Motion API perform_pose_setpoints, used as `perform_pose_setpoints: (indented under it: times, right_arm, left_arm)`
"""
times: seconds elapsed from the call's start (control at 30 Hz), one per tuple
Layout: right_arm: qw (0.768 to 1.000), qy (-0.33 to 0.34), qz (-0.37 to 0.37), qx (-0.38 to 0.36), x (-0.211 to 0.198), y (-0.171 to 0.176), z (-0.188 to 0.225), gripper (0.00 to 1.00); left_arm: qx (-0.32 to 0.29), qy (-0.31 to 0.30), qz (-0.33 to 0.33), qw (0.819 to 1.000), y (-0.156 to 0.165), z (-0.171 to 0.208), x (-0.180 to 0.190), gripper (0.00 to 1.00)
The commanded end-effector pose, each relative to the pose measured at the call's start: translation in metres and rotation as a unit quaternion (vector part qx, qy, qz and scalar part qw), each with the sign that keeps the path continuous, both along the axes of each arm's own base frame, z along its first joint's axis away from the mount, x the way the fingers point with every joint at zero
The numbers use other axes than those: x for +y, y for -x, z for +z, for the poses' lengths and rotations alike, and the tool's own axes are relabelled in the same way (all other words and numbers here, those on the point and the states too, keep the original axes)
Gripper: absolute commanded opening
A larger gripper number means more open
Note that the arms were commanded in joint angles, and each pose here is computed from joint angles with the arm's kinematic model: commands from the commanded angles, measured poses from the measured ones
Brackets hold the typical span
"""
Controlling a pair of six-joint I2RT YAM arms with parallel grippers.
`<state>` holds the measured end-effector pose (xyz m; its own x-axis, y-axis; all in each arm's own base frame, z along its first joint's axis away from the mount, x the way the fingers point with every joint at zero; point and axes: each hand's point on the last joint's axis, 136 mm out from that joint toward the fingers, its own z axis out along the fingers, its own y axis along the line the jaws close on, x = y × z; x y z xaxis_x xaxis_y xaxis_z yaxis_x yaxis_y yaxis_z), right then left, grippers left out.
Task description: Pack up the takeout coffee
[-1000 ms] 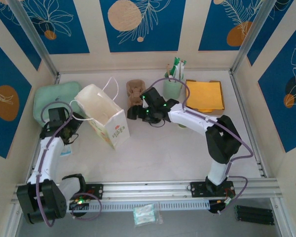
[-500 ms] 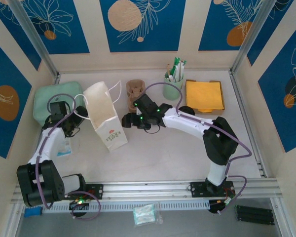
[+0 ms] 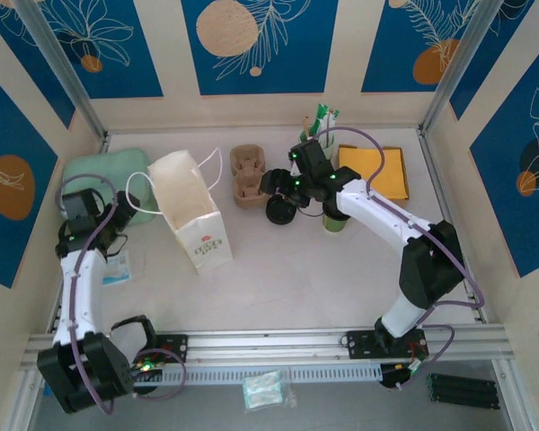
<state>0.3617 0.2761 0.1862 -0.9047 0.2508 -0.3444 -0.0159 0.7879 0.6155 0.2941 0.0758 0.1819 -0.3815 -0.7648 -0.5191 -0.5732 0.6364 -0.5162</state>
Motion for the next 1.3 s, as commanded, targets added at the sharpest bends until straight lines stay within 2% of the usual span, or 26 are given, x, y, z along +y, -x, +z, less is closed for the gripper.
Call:
perform_pose_setpoints:
  times: [0.0,0.1,0.23,0.53,0.8,1.27]
  right_arm:
    - [0.999,-0.017,-0.006,0.038,-0.007,0.001,-0.009,0.74]
    - [0.998,-0.024,-0.017,0.054,-0.011,-0.008,-0.015,0.69]
    - [0.996,-0.040,-0.025,0.070,-0.009,-0.018,-0.024,0.59]
    - [0.995,-0.044,-0.017,0.087,0.007,-0.033,-0.039,0.43]
    - [0.995,-0.042,-0.012,0.094,0.016,-0.040,-0.045,0.40]
    - [0.994,-0.036,-0.006,0.103,0.029,-0.045,-0.057,0.39]
  left_arm:
    - [0.012,-0.011,0.041,0.999,0.022,0.007,0.011,0.99]
    - [-0.013,-0.014,0.076,0.997,0.030,0.029,0.022,0.99]
    - [-0.052,-0.003,0.082,0.995,0.019,0.068,0.024,0.99]
    - [-0.182,0.056,0.016,0.982,-0.018,0.166,0.001,1.00]
    - [-0.235,0.090,-0.068,0.965,-0.030,0.205,-0.038,0.99]
    - [-0.257,0.087,-0.219,0.937,-0.035,0.255,-0.127,0.99]
